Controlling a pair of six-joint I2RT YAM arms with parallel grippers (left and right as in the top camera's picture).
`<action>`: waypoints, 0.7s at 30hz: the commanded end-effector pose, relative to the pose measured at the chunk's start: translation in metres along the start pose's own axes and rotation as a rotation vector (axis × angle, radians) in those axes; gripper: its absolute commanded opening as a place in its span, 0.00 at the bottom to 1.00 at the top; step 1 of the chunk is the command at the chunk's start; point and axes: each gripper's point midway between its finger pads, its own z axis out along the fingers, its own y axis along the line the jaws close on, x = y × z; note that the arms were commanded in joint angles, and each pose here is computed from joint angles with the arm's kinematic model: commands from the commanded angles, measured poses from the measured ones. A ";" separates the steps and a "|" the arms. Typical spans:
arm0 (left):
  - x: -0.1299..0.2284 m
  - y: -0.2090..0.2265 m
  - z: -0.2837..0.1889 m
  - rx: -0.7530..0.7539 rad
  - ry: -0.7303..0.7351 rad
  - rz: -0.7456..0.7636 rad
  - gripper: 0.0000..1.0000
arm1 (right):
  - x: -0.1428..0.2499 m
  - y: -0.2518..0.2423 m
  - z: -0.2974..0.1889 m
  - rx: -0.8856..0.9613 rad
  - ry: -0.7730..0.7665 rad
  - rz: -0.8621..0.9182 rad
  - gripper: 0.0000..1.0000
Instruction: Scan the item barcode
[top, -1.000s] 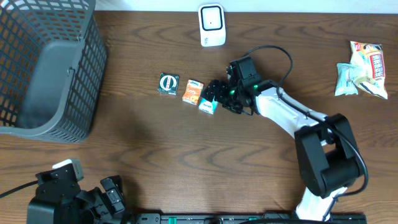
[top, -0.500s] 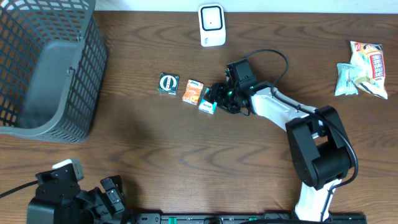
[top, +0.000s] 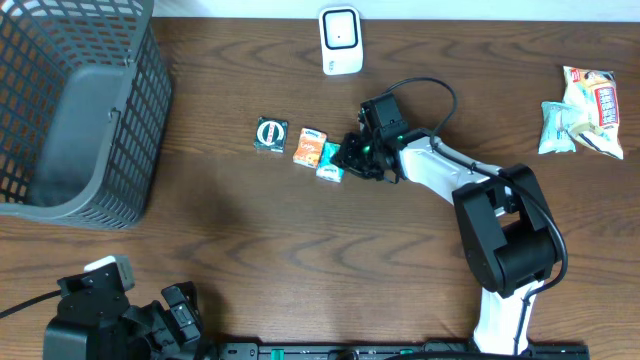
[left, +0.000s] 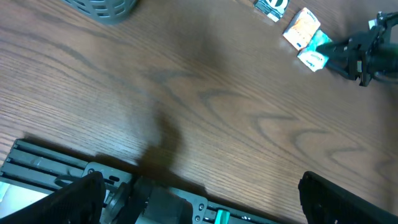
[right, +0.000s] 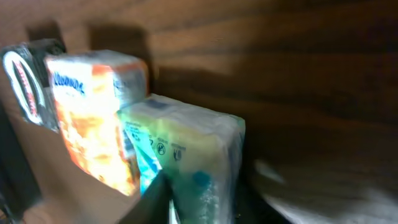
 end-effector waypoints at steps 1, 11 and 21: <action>-0.002 0.001 -0.001 -0.007 -0.008 -0.012 0.98 | 0.028 -0.061 0.023 0.148 0.105 0.053 0.11; -0.002 0.001 -0.001 -0.007 -0.008 -0.012 0.98 | 0.028 -0.025 -0.018 -0.309 0.292 -0.101 0.01; -0.002 0.001 -0.001 -0.007 -0.008 -0.012 0.98 | 0.026 0.025 -0.107 -0.955 0.332 -0.285 0.01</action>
